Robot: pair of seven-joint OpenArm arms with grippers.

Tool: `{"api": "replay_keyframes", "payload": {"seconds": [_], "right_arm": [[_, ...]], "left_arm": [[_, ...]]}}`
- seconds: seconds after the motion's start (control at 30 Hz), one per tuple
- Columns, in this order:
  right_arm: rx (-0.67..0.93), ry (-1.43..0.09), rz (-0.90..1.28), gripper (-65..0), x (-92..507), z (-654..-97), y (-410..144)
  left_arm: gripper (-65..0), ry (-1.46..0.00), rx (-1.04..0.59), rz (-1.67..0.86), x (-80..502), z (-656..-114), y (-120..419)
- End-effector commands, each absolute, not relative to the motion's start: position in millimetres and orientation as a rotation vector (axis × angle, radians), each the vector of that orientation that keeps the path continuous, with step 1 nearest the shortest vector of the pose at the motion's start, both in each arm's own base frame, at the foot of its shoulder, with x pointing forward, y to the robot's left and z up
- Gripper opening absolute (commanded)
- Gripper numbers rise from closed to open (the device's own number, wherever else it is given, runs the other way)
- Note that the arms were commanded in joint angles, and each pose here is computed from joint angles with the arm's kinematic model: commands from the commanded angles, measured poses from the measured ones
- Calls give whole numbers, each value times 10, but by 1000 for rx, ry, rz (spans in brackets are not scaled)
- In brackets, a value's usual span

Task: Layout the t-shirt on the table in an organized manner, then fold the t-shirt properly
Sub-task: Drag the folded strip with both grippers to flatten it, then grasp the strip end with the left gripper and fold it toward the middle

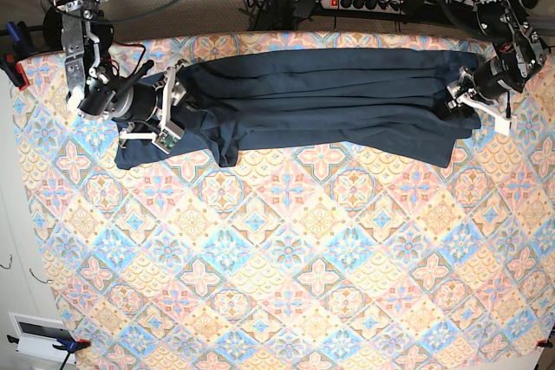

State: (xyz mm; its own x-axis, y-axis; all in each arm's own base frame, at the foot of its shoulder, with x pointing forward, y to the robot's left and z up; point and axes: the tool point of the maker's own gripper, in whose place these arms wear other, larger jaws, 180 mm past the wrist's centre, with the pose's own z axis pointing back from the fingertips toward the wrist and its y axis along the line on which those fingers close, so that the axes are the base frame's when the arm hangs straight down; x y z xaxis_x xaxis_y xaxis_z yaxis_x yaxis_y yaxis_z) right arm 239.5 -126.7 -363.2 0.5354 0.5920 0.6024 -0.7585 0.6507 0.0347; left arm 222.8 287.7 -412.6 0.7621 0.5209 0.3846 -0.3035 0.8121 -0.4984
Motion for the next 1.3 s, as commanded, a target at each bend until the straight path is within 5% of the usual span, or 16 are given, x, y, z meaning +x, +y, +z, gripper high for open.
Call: {"api": "replay_keyframes", "payload": {"seconds": [0.0,0.1,0.23,0.8,1.27], "right_arm": [[308,-632,829,-351,2468,-3523,-1265],[308,-632,829,-351,2468,-3523,-1265],[308,-632,829,-351,2468,-3523,-1265],[265,-662,778,-351,2566,-3443,-1456],[212,-698,715,-351,2667,-3341,-1701]], "left_arm": [[-262,-538,-431,454,2244,-4080,2897],[-344,-547,-437,457,2268,-4068,2890],[-649,-645,-449,495,2435,-3916,2994],[-650,-910,-280,581,2592,-3090,4032],[-650,-914,-539,316,2717,-2941,2155]]}}
